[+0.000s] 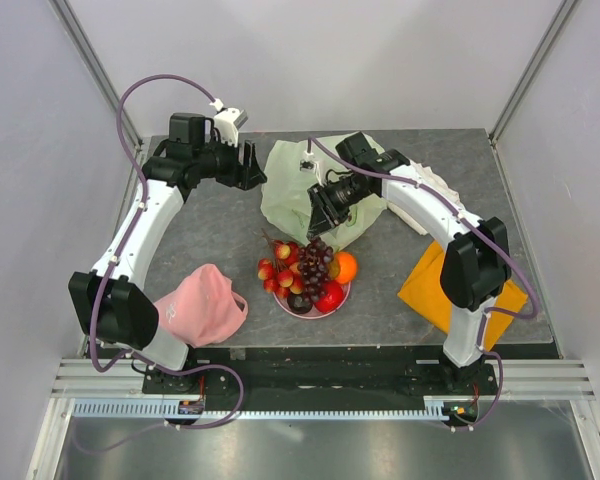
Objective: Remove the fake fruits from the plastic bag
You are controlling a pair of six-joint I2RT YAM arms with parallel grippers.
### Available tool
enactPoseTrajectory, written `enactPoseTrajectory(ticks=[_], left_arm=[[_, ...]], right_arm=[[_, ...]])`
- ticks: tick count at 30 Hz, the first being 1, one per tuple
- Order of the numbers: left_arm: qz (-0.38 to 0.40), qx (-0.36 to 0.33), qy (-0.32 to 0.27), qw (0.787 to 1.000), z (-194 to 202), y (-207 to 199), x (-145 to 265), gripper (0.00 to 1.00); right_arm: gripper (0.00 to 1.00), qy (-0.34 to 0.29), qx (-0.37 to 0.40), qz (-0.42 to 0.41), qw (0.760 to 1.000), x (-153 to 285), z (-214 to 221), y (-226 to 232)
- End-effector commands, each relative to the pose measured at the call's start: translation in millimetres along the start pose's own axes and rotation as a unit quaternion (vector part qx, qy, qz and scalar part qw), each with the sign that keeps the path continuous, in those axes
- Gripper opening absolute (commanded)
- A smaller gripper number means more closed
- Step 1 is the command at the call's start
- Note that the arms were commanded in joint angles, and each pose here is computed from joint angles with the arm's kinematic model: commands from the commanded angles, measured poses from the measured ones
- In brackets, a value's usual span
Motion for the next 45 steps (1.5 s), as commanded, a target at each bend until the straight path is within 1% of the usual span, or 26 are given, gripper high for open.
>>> enactPoseTrajectory(ticks=[1, 6, 12, 16, 17, 19, 20, 21, 22, 23, 24, 25, 26, 27, 28, 30, 31, 34, 36, 37, 39, 40, 41, 42, 43, 45], left_arm=[[0.01, 0.004, -0.02, 1.0, -6.3, -1.0, 0.8, 0.72], [0.01, 0.003, -0.023, 1.0, -8.1, -0.8, 0.6, 0.72], [0.006, -0.006, -0.031, 0.999, -15.0, -0.1, 3.6, 0.72], [-0.004, -0.018, -0.034, 0.999, -18.4, 1.8, 6.2, 0.72], [-0.005, -0.02, -0.03, 0.999, -16.4, 1.6, 7.1, 0.72], [-0.01, -0.031, -0.026, 0.999, -14.2, 1.7, 10.3, 0.72], [-0.011, -0.033, -0.021, 0.999, -12.1, 1.3, 12.0, 0.73], [-0.016, -0.042, -0.02, 0.999, -11.6, 1.7, 14.3, 0.73], [-0.018, -0.045, -0.021, 0.999, -11.4, -0.2, 19.1, 0.73], [-0.022, -0.048, -0.021, 0.998, -11.5, -0.8, 21.9, 0.74], [-0.029, -0.049, -0.018, 0.998, -9.8, -0.9, 25.1, 0.74], [-0.035, -0.051, -0.019, 0.998, -9.3, -2.2, 30.6, 0.74], [-0.039, -0.053, -0.018, 0.998, -8.5, -2.6, 33.2, 0.75], [-0.042, -0.056, -0.015, 0.997, -6.4, -3.3, 36.2, 0.76], [-0.052, -0.056, -0.009, 0.997, -3.4, -1.5, 38.4, 0.77], [-0.072, -0.056, 0.0, 0.996, 0.4, 1.9, 44.0, 0.94], [-0.076, -0.056, 0.005, 0.995, 3.5, 3.2, 44.8, 0.99], [-0.098, -0.056, 0.01, 0.994, 6.8, 12.1, 47.9, 0.99], [-0.106, -0.053, 0.015, 0.993, 9.4, 19.7, 48.0, 0.99], [-0.108, -0.053, 0.018, 0.993, 9.7, 21.8, 48.2, 0.99], [-0.11, -0.049, 0.025, 0.992, 13.3, 27.3, 46.0, 0.99], [-0.109, -0.048, 0.03, 0.993, 16.7, 27.7, 45.0, 0.99], [-0.109, -0.046, 0.034, 0.992, 19.5, 29.1, 43.8, 0.99], [-0.107, -0.04, 0.036, 0.993, 22.2, 29.0, 43.5, 0.99], [-0.105, -0.036, 0.039, 0.993, 26.0, 28.7, 42.7, 0.99], [-0.107, -0.026, 0.037, 0.993, 28.7, 27.4, 44.3, 0.99]], right_arm=[[0.43, -0.021, 0.016, 0.009, 1.0, 5.0, -13.3, 1.6], [0.55, -0.035, 0.03, 0.007, 0.999, 11.8, -20.3, 10.5], [0.62, -0.077, 0.038, 0.013, 0.996, 42.3, -34.2, 21.4], [0.65, -0.105, 0.065, 0.033, 0.992, 79.4, -38.3, 25.7], [0.65, -0.098, 0.064, 0.043, 0.992, 86.0, -32.3, 25.1], [0.66, -0.086, 0.109, 0.088, 0.987, 101.3, -22.1, 17.7], [0.66, -0.049, 0.106, 0.099, 0.988, 102.9, -5.7, 15.8], [0.67, -0.026, 0.144, 0.12, 0.982, 106.1, 1.3, 8.6], [0.68, -0.011, 0.156, 0.154, 0.976, 113.7, 9.7, 5.9], [0.71, 0.018, 0.156, 0.164, 0.974, 111.1, 26.6, -3.5], [0.67, 0.029, 0.164, 0.177, 0.97, 113.5, 34.9, -8.3], [0.65, 0.039, 0.189, 0.195, 0.961, 121.1, 43.7, -10.1], [0.61, 0.062, 0.182, 0.193, 0.962, 115.7, 59.8, -18.1], [0.53, 0.069, 0.181, 0.195, 0.961, 115.2, 66.8, -21.2], [0.5, 0.088, 0.177, 0.191, 0.961, 110.5, 79.0, -26.6], [0.47, 0.104, 0.166, 0.196, 0.961, 104.1, 86.4, -36.0], [0.47, 0.113, 0.139, 0.199, 0.963, 96.3, 92.3, -46.2], [0.5, 0.098, 0.122, 0.237, 0.959, 77.5, 74.6, -80.9], [0.51, 0.059, 0.132, 0.264, 0.954, 68.2, 44.2, -102.1], [0.52, 0.03, 0.146, 0.275, 0.95, 62.2, 10.9, -117.3], [0.53, -0.005, 0.153, 0.283, 0.947, 57.7, -27.1, -129.3], [0.54, -0.033, 0.172, 0.293, 0.94, 57.9, -63.5, -139.1], [0.56, -0.048, 0.18, 0.306, 0.934, 60.6, -80.6, -142.4], [0.58, -0.058, 0.162, 0.325, 0.93, 61.3, -90.3, -159.1], [0.6, -0.106, 0.178, 0.337, 0.919, 80.4, -117.2, -149.1], [0.64, -0.148, 0.157, 0.339, 0.916, 99.8, -127.6, -149.1]])
Point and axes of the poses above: each gripper's point midway between its finger pads, its own x axis back along the fingers, its own y axis along the line the jaws close on, z = x × y, the point moved 7 cm from there along x, back along the fingers, and after that the axes turned 8 degrees about -x, right-handed, at the moved point
